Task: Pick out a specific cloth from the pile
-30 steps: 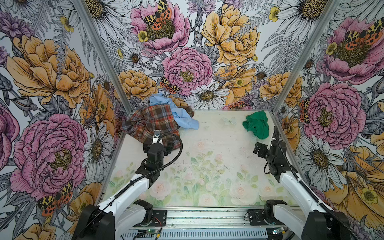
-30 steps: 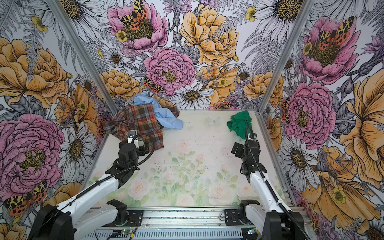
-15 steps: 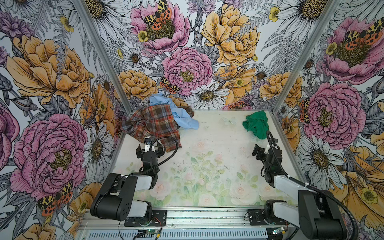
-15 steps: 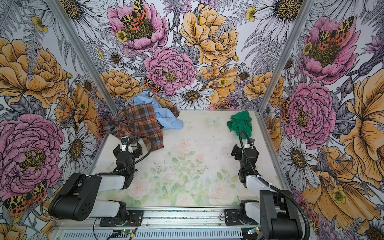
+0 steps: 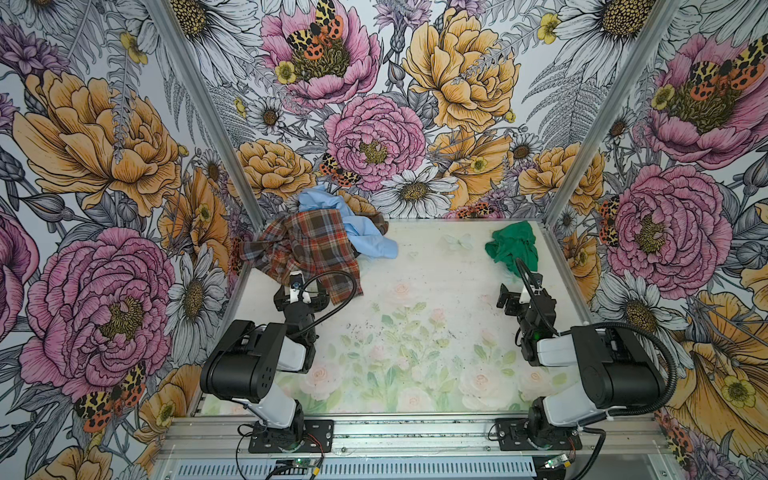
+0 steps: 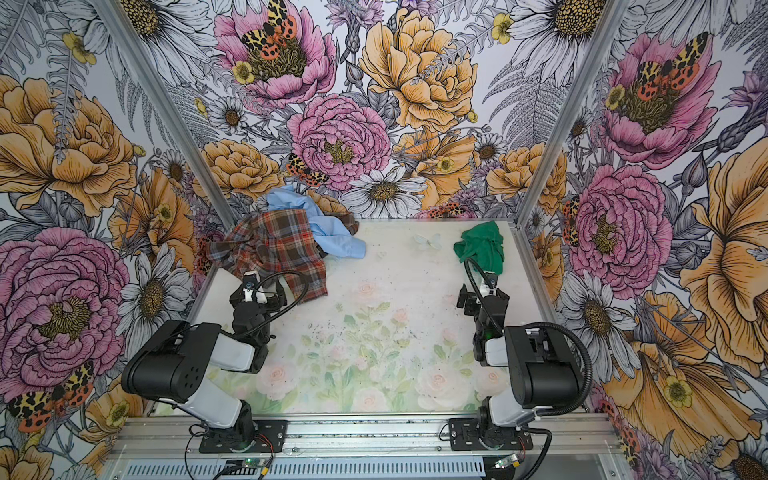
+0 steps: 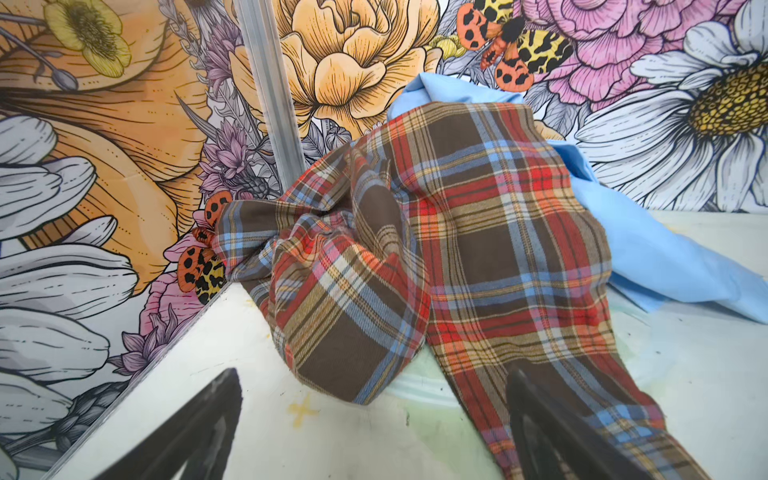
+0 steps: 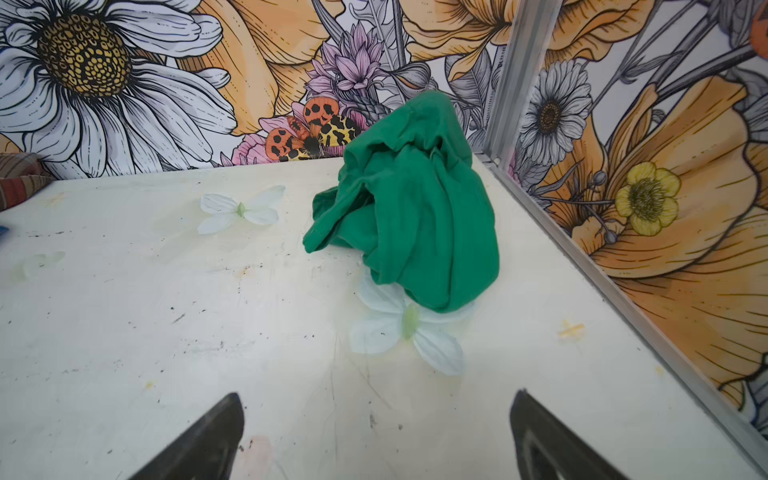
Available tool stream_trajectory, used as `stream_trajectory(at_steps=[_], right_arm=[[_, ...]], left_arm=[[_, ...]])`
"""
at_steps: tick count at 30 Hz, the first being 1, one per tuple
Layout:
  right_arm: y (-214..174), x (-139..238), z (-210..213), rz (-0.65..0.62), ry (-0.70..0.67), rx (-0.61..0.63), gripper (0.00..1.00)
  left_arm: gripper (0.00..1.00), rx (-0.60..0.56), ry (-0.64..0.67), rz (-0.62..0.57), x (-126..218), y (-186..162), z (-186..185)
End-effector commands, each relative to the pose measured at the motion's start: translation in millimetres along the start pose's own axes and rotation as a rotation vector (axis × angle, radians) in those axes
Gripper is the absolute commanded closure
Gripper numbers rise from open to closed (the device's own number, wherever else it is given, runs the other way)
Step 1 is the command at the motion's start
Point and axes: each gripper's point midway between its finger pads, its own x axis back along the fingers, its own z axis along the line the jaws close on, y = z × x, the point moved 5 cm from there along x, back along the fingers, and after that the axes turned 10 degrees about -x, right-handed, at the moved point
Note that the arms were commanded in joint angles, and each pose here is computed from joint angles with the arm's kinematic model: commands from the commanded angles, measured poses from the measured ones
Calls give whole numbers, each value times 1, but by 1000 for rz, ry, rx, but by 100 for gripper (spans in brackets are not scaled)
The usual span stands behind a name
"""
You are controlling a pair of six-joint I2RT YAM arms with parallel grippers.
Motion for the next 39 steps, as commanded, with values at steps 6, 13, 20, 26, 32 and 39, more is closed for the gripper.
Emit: stream_trajectory(at_steps=[6, 13, 20, 26, 32, 39], right_arm=[[23, -18, 15, -7, 40, 36, 0], [22, 1, 5, -119, 0, 3, 0], [23, 0, 9, -113, 26, 16, 0], [22, -4, 11, -89, 31, 25, 0], [22, -2, 13, -97, 40, 32, 0], [24, 6, -2, -149, -73, -26, 1]], left_arm=[[1, 76, -38, 79, -23, 1, 9], [1, 67, -18, 70, -20, 2, 8], [1, 52, 0, 55, -16, 3, 6], [1, 51, 1, 56, -16, 3, 6], [1, 46, 3, 51, -15, 3, 5], [1, 41, 4, 42, -13, 4, 4]])
